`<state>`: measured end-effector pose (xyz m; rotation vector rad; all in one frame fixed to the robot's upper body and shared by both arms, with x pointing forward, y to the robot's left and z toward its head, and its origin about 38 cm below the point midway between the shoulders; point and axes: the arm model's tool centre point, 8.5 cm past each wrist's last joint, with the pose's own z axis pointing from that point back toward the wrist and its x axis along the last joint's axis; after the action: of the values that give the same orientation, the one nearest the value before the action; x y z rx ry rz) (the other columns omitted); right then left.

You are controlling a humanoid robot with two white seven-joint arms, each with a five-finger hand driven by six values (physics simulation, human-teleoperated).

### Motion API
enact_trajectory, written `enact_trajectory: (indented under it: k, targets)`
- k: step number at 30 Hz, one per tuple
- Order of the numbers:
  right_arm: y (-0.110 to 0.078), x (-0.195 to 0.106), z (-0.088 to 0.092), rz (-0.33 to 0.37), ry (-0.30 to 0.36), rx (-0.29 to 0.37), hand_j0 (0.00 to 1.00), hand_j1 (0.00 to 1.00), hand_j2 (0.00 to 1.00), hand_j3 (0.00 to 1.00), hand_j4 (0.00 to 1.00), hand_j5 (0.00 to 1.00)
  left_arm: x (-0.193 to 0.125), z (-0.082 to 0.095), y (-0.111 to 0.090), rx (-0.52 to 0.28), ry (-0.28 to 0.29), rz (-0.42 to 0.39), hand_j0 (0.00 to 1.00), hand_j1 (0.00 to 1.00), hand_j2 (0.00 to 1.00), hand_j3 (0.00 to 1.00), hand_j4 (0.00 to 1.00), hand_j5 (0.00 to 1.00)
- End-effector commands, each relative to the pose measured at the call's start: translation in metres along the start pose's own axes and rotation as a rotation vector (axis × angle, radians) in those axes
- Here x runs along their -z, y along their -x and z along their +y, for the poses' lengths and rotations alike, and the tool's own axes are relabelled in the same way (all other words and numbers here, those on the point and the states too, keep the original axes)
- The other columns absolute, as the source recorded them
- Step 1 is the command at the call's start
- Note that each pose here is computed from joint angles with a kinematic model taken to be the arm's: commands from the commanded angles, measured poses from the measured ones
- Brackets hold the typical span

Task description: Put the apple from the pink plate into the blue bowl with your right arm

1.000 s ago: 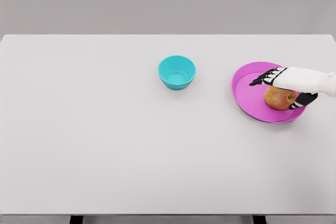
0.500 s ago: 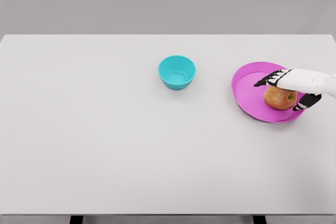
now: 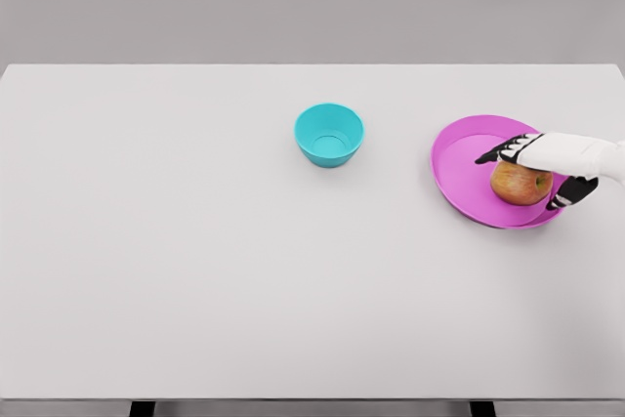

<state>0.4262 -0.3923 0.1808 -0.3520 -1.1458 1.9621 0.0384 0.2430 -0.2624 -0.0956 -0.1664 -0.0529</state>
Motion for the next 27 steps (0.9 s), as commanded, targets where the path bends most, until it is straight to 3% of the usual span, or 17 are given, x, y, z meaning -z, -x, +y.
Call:
enact_trajectory:
  k: [1,17,19,20,22,24,27]
  targets:
    - [0.0007,0.0013,0.0012,0.000,0.002,0.011,1.00,1.00,1.00,1.00,1.00,1.00,0.0000,0.0000,-0.0001,0.000,0.000,0.000,1.00,1.00,1.00,1.00,1.00,1.00]
    - [0.0006,0.0047,0.0056,-0.003,-0.010,0.018,0.96,0.96,0.96,0.96,0.96,0.96,0.0000,0.0000,-0.0001,0.000,0.000,0.000,1.00,1.00,1.00,1.00,1.00,1.00]
    - [0.0010,0.0040,0.0049,-0.002,-0.009,0.017,0.85,0.85,0.85,0.85,0.85,0.85,0.0000,0.0000,-0.0001,0.000,0.000,0.000,1.00,1.00,1.00,1.00,1.00,1.00]
    - [0.0010,0.0041,0.0056,-0.002,-0.010,0.018,0.73,0.73,0.73,0.73,0.73,0.73,0.0000,0.0000,-0.0001,0.000,0.000,0.000,1.00,1.00,1.00,1.00,1.00,1.00]
    - [0.0006,0.0047,0.0056,-0.003,-0.010,0.018,0.68,0.68,0.68,0.68,0.68,0.68,0.0000,0.0000,-0.0001,0.000,0.000,0.000,1.00,1.00,1.00,1.00,1.00,1.00]
    - [0.0010,0.0042,0.0057,-0.001,-0.011,0.017,0.54,0.54,0.54,0.54,0.54,0.54,0.0000,0.0000,-0.0001,0.000,0.000,0.000,1.00,1.00,1.00,1.00,1.00,1.00]
    - [0.0010,0.0040,0.0049,-0.002,-0.009,0.017,0.52,0.52,0.52,0.52,0.52,0.52,0.0000,0.0000,-0.0001,0.000,0.000,0.000,1.00,1.00,1.00,1.00,1.00,1.00]
